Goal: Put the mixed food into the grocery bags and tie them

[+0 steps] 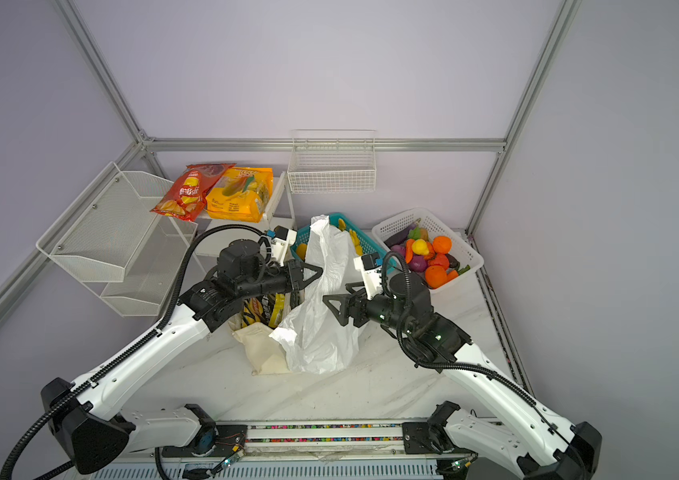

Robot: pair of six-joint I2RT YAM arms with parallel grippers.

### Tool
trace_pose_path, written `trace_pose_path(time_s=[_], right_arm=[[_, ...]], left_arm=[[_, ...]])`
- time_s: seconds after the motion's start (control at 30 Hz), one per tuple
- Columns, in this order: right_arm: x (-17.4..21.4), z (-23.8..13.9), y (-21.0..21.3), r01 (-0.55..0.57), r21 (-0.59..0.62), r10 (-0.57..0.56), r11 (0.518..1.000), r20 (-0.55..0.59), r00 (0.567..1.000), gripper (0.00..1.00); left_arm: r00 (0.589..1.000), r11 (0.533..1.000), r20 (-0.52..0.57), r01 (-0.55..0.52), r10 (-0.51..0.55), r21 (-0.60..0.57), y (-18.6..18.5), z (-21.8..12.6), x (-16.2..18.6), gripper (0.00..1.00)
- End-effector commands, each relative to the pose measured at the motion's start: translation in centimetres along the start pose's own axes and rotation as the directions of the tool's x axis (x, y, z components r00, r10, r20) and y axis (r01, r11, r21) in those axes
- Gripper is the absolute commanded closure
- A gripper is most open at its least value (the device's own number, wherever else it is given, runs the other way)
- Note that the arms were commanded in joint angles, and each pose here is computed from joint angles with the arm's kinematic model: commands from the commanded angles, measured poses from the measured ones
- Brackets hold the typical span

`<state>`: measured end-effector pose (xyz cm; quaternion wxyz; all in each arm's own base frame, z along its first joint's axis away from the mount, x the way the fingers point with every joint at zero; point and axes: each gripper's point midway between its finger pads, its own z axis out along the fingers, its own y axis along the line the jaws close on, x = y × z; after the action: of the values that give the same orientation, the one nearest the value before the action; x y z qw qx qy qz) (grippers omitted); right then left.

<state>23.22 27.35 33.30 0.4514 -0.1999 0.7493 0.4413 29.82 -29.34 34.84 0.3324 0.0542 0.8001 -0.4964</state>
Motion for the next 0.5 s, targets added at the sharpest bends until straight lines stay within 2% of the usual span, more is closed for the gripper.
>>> trace_pose_path(time_s=[0.0,0.2,0.33,0.47], right_arm=[[-3.8,-0.6,1.5,-0.018,-0.048,0.026,0.999,0.169,0.985,0.13],[-6.7,-1.1,0.5,-0.036,0.03,0.026,0.999,0.281,0.959,0.19],[-7.3,0.4,0.0,-0.007,0.071,-0.011,0.997,0.263,0.965,0.2],[-7.7,1.3,0.5,0.044,0.094,-0.067,0.995,0.259,0.964,0.16]], left_arm=[[1.0,0.997,0.019,-0.021,0.02,0.069,-1.4,-0.9,0.1,1.0],[0.999,0.998,0.019,-0.039,0.038,0.052,-0.7,-0.8,0.6,1.0],[0.999,0.997,0.013,-0.052,0.052,0.057,-0.8,-0.8,0.9,1.0],[0.998,0.997,0.009,-0.057,0.057,0.057,-0.8,-0.7,1.1,1.0]])
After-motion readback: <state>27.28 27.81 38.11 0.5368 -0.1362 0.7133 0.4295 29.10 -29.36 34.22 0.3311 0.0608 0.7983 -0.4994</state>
